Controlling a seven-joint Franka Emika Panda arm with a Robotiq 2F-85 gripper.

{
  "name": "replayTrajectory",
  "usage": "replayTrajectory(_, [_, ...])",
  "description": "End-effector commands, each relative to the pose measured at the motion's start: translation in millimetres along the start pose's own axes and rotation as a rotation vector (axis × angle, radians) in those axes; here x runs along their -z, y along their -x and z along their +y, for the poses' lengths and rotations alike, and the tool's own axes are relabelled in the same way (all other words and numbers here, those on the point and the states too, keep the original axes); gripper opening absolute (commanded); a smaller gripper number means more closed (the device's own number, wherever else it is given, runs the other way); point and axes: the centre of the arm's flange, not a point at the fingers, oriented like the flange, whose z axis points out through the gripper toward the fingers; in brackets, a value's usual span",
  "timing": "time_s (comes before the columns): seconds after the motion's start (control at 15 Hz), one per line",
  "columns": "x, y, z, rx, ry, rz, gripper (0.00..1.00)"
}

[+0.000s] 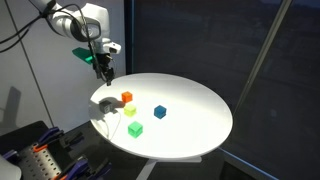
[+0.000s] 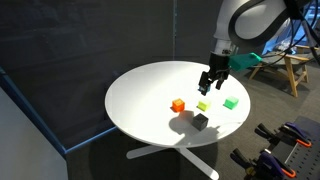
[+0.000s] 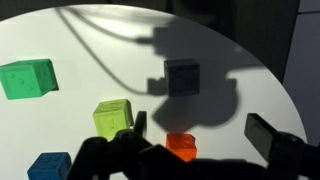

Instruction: Pick up the gray block and put it on the lime green block

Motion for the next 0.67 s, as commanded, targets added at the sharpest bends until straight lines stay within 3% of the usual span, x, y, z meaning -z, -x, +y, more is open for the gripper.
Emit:
replayTrajectory(0.0, [-10.7, -9.1, -6.4, 0.002, -0.005, -0.005, 1.0])
replayTrajectory(0.6, [-16.0, -1.9, -5.7, 0.008, 0.007, -0.016, 1.0])
